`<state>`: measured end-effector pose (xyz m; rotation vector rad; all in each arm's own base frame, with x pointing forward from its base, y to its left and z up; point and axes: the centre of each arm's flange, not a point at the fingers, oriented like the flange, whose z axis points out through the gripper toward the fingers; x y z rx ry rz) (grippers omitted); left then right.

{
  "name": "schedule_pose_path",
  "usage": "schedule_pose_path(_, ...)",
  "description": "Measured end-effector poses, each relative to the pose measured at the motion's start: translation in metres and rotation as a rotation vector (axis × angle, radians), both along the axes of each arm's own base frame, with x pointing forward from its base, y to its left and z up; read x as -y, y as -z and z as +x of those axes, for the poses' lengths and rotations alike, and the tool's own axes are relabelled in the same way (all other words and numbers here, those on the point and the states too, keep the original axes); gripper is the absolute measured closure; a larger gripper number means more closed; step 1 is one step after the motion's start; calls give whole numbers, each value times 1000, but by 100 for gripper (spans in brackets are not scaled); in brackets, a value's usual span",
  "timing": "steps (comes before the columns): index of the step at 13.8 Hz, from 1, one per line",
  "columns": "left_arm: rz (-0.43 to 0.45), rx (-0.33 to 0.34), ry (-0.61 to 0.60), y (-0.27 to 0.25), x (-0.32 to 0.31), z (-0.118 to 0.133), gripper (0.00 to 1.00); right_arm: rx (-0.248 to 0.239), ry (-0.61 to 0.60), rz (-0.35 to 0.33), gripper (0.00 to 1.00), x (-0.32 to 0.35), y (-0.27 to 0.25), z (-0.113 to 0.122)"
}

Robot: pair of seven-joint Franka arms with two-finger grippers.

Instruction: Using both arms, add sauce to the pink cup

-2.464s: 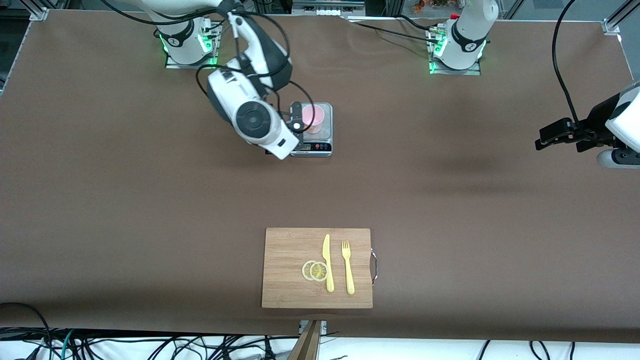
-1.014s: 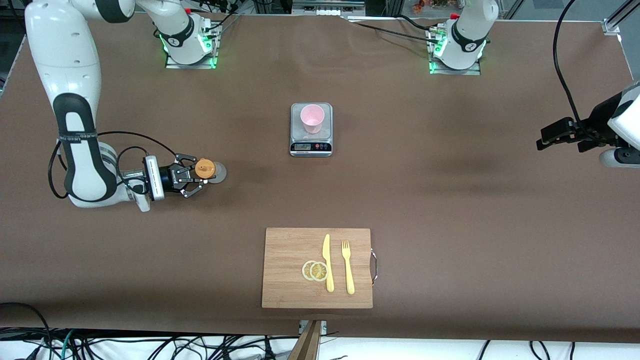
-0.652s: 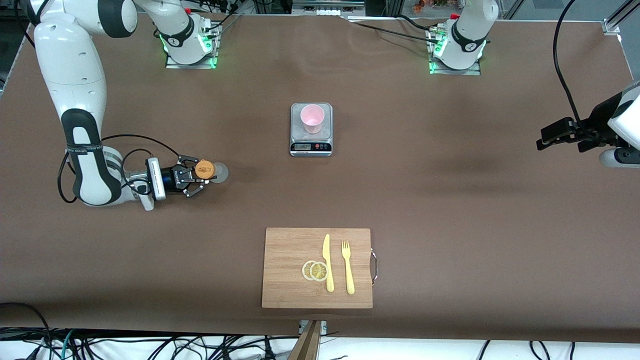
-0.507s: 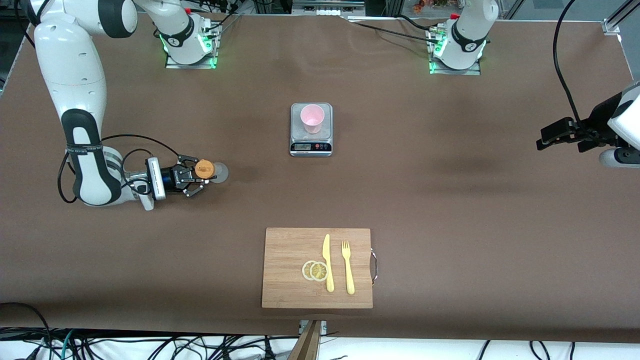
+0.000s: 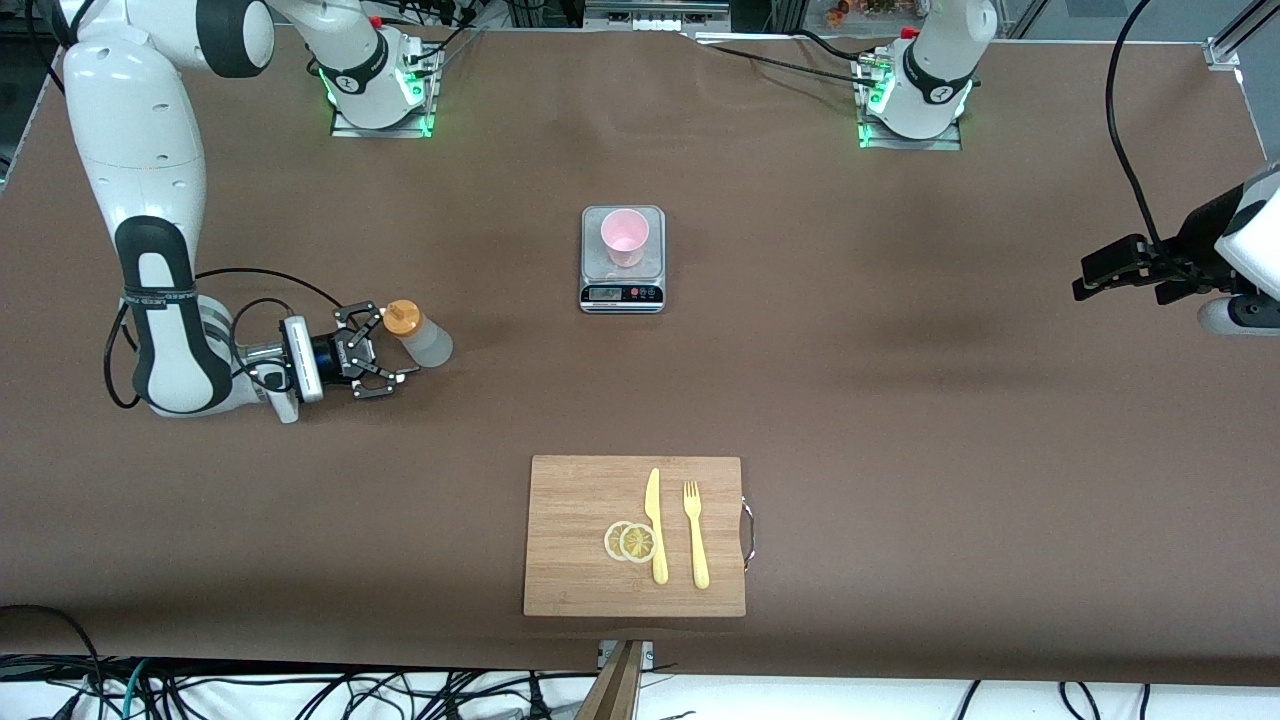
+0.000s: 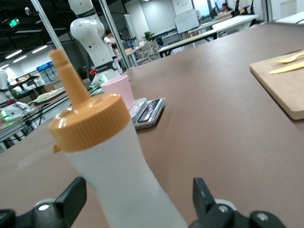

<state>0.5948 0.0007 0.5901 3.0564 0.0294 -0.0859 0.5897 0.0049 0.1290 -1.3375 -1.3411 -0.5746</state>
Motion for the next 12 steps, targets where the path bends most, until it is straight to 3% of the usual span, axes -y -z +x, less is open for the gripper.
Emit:
schedule_pose_path(3,0,0,2,0,1,0,0,-39,-51,-96,0,30,-17,1)
schedule_pose_path(6,0,0,3,0,2,0,0,-107,-68,-271,0,55,-59,7)
schedule_pose_path(8,0,0,5,0,3,0,0,-151,-37,-475,0,65,-102,18)
schedule_pose_path(12,0,-1,8,1,4,0,0,-183,145,-921,0,37,-220,37)
